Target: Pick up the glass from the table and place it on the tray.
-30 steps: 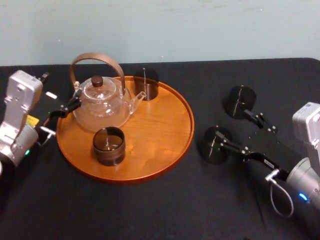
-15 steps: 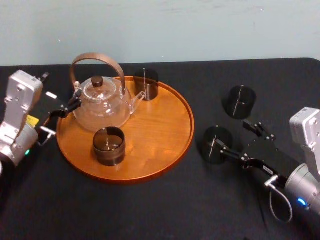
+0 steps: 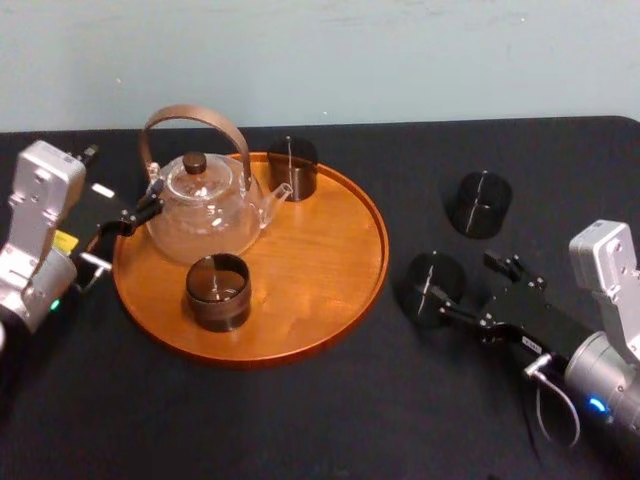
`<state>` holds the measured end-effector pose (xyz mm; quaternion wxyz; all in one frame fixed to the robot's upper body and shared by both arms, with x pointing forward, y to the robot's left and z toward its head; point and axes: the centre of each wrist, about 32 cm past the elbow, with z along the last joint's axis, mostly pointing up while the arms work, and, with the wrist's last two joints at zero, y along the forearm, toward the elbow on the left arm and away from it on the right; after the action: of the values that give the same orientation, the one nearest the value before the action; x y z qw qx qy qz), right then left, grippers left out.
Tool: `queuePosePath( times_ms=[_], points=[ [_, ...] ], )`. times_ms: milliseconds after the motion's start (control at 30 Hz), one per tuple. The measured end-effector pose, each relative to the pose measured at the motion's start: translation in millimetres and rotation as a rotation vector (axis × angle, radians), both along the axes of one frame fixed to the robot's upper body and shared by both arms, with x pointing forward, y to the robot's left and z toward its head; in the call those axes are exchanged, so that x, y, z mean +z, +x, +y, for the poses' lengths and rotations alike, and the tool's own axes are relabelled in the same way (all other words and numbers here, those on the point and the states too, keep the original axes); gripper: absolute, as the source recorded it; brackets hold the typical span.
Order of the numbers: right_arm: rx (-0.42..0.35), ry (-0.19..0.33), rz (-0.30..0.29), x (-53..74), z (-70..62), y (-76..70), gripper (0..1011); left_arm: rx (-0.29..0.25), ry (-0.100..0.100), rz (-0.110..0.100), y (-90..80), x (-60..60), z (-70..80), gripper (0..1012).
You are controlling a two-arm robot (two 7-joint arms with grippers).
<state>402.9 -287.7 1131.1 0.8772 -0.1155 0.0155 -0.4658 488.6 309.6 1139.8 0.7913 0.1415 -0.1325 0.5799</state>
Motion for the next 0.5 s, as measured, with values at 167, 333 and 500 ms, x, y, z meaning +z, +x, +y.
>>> queuePosePath(
  times_ms=[167,333,500],
  points=[
    [0.0,0.003,0.017,-5.3,-0.7,3.7,1007,0.0,0.0,0.0,0.0,0.0,0.0,1001],
    [0.004,0.01,0.034,-11.6,-0.7,7.5,1007,0.0,0.0,0.0,0.0,0.0,0.0,1001],
    [0.012,0.014,0.044,-15.1,-1.2,10.0,1007,0.0,0.0,0.0,0.0,0.0,0.0,1001]
  ],
)
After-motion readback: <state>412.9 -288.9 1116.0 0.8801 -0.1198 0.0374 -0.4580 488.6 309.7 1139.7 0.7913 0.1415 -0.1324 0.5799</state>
